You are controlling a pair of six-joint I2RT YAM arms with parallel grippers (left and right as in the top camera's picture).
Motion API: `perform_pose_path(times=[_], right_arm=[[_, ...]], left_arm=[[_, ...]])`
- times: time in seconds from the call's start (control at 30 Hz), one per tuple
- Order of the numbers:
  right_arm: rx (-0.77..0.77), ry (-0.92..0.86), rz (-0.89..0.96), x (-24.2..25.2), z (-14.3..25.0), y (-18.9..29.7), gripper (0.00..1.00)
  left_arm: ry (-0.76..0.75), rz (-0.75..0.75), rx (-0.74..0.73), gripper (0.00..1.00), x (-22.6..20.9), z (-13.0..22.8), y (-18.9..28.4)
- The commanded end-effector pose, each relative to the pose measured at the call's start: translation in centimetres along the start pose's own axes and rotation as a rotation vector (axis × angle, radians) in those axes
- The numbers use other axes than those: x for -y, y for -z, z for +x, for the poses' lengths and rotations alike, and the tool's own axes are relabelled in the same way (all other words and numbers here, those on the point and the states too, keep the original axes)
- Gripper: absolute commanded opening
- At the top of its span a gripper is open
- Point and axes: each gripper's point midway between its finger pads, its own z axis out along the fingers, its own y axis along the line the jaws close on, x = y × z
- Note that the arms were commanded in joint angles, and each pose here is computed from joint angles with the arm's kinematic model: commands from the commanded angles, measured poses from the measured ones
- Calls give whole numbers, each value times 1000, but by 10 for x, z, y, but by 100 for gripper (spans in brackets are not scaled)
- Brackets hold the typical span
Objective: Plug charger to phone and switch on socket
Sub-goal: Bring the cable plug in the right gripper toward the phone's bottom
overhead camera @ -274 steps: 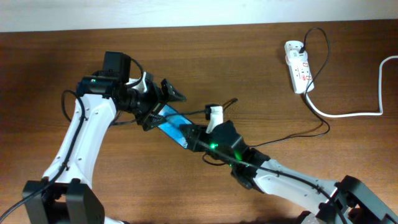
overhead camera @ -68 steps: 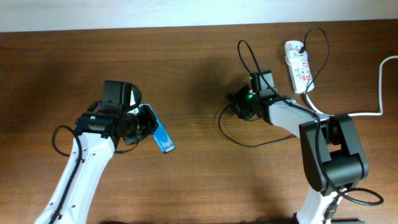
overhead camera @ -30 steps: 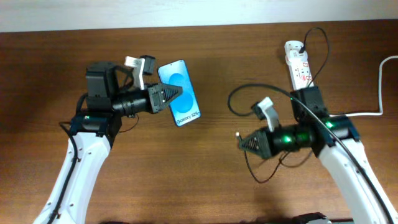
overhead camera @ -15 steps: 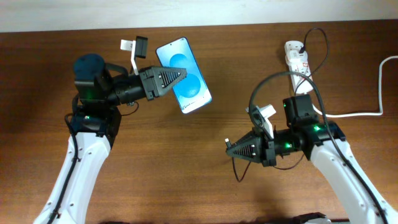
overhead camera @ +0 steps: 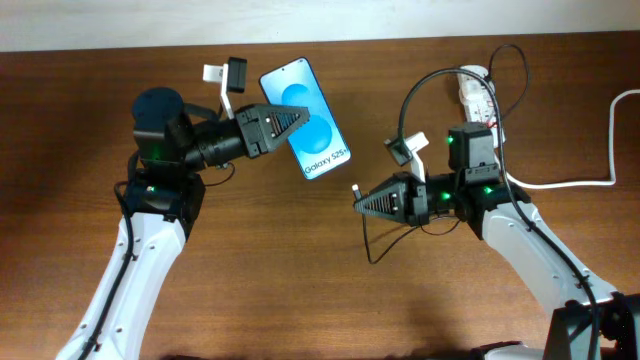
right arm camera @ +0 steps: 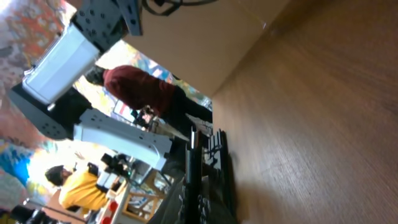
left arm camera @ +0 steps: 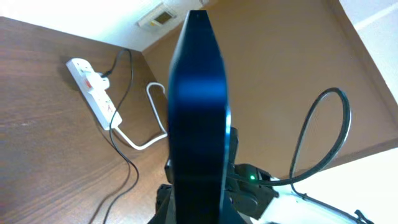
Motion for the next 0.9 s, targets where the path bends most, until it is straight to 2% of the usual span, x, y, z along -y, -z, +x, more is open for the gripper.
perform_pose_path(times=[0.0, 0.2, 0.4, 0.87], right_arm=[[-36, -14, -40, -10, 1, -12, 4], [-72, -7, -66, -16, 4, -24, 4], [-70, 23, -68, -17, 1, -24, 4], [-45, -30, -16, -12, -12, -25, 4]], left_arm=[[-43, -7, 25, 0, 7, -4, -6], [-72, 4, -14, 0, 10, 10, -20], [66, -112, -38, 0, -19, 23, -18], [64, -85, -60, 0, -14, 26, -19]])
